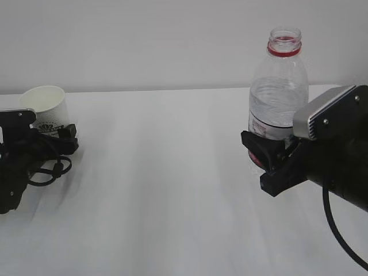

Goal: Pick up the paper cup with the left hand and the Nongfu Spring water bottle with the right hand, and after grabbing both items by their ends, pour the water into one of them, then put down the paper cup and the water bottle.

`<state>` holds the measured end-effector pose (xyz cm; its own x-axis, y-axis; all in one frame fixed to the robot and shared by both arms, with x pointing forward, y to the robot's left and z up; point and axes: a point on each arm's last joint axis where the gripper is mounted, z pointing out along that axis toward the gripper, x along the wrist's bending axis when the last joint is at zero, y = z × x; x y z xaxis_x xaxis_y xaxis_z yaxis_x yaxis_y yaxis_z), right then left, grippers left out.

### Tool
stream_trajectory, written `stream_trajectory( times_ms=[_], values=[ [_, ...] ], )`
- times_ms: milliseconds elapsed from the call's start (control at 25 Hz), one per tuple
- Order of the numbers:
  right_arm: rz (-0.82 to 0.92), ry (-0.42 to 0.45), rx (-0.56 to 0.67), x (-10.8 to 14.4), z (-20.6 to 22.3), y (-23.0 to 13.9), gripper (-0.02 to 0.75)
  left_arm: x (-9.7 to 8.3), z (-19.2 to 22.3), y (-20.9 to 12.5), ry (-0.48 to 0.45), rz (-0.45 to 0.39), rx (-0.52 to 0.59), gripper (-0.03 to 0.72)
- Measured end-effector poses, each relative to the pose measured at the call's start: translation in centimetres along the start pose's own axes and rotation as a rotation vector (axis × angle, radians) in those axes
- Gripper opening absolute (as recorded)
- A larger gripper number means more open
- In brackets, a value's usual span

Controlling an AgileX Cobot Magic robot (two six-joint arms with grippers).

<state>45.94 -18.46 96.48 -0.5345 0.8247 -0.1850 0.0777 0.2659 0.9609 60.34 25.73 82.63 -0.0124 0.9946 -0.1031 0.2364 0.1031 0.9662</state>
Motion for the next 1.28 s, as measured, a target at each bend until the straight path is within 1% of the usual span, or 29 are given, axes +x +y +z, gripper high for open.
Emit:
stream_trajectory(
  times_ms=[280, 600, 880, 1120, 1280],
  values=[
    [0.001, -0.001, 0.000, -0.01, 0.00, 0.00, 0.464, -0.21, 0.64, 0.61, -0.008, -0.002, -0.029, 0.638],
    [0.001, -0.001, 0.000, -0.01, 0.00, 0.00, 0.464, -0.24, 0.68, 0.66, -0.010, -0.002, -0.030, 0.626],
    [0.001, -0.001, 0.000, -0.01, 0.00, 0.00, 0.464, -0.24, 0.68, 0.66, -0.010, -0.002, -0.030, 0.559],
    [0.001, -0.001, 0.000, -0.01, 0.00, 0.00, 0.464, -0.29, 0.68, 0.65, -0.015, 0.001, -0.030, 0.555],
    [0.010, -0.010, 0.001, -0.09, 0.00, -0.01, 0.464, -0.45, 0.69, 0.64, -0.037, 0.012, -0.028, 0.554]
  ],
)
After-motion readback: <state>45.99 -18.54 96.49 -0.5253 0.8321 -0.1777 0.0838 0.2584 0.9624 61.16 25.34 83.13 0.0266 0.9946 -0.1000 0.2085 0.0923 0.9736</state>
